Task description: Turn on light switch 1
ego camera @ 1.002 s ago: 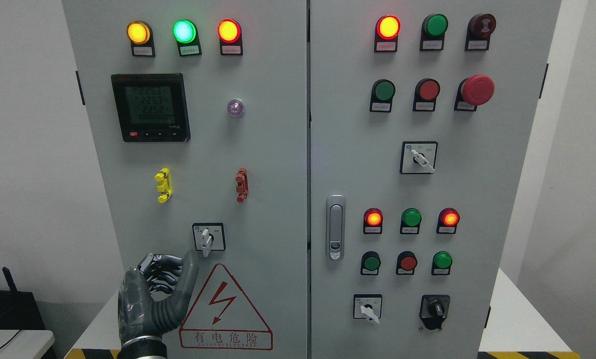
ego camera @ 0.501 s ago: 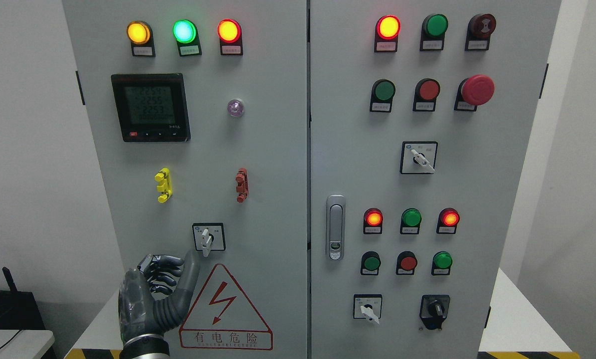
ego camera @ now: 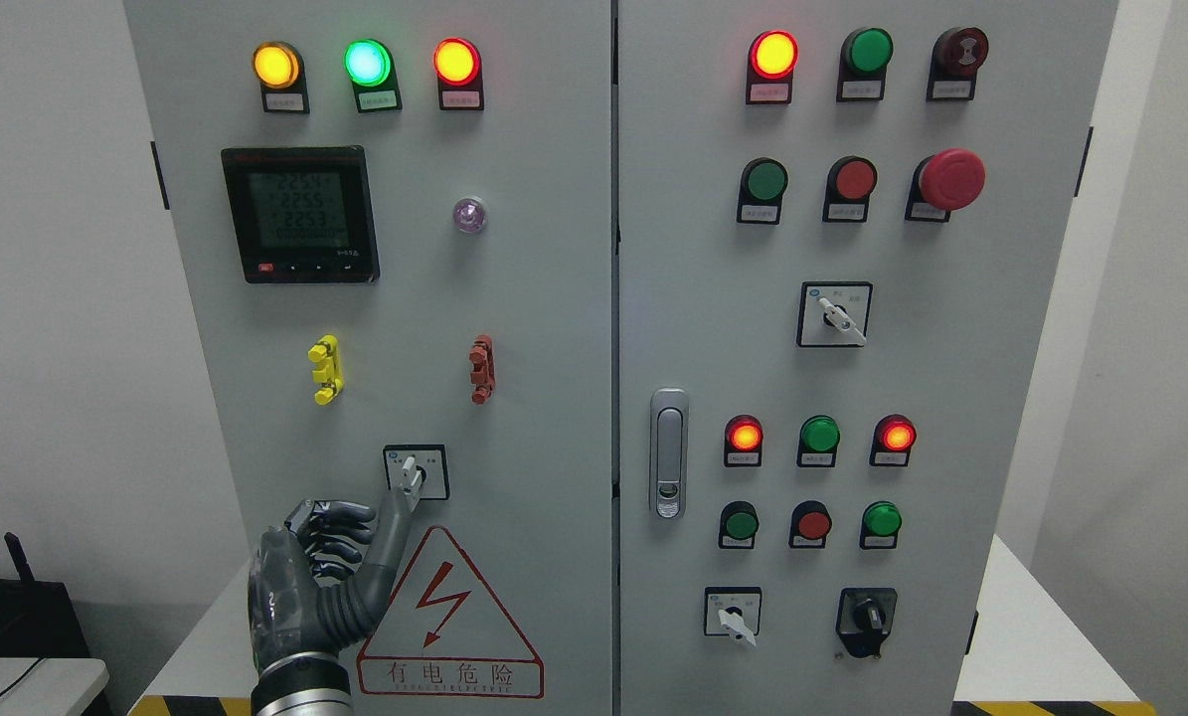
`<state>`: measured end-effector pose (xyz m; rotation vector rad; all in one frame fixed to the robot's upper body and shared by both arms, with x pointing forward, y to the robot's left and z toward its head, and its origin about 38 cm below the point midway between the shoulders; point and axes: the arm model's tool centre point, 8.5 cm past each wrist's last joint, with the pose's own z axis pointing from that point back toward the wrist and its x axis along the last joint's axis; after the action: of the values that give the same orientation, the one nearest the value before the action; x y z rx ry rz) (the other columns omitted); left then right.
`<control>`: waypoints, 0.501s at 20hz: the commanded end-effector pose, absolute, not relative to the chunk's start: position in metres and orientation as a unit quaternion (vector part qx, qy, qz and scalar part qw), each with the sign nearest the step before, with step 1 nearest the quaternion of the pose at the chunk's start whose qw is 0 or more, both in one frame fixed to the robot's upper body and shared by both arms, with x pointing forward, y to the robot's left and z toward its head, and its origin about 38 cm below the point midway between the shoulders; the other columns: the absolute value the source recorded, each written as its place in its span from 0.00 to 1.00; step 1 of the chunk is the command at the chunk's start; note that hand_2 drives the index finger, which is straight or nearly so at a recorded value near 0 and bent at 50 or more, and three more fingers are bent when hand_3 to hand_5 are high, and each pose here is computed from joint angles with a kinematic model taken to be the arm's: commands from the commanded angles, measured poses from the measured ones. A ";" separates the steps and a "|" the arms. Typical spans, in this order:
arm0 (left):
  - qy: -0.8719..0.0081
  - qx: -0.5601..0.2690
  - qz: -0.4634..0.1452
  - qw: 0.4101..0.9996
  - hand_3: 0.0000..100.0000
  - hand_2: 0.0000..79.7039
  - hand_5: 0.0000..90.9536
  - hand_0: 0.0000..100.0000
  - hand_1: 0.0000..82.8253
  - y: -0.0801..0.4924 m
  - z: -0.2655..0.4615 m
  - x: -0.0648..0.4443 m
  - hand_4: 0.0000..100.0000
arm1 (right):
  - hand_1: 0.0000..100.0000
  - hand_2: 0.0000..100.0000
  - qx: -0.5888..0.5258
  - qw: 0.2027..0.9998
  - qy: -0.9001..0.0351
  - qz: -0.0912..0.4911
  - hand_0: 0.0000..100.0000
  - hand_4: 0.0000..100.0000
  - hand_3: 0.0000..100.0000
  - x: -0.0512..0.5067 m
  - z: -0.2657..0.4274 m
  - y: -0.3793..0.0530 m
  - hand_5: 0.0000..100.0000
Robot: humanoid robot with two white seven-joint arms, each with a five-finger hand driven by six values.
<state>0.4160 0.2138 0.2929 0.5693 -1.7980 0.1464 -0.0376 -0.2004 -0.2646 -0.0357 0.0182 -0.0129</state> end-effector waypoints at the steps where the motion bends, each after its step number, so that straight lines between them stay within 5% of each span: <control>1: -0.770 0.237 0.074 0.588 0.72 0.68 0.69 0.14 0.58 0.207 0.293 0.417 0.75 | 0.39 0.00 -0.016 1.000 0.009 -0.010 0.12 0.00 0.00 -0.038 -0.265 -0.200 0.00; 10: -0.763 0.239 0.074 0.596 0.72 0.67 0.69 0.14 0.60 0.207 0.290 0.423 0.74 | 0.39 0.00 -0.015 1.000 0.009 -0.010 0.12 0.00 0.00 -0.038 -0.265 -0.199 0.00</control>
<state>0.4182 0.2104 0.2936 0.5657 -1.7903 0.1700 -0.0376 -0.2004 -0.2646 -0.0358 0.0183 -0.0129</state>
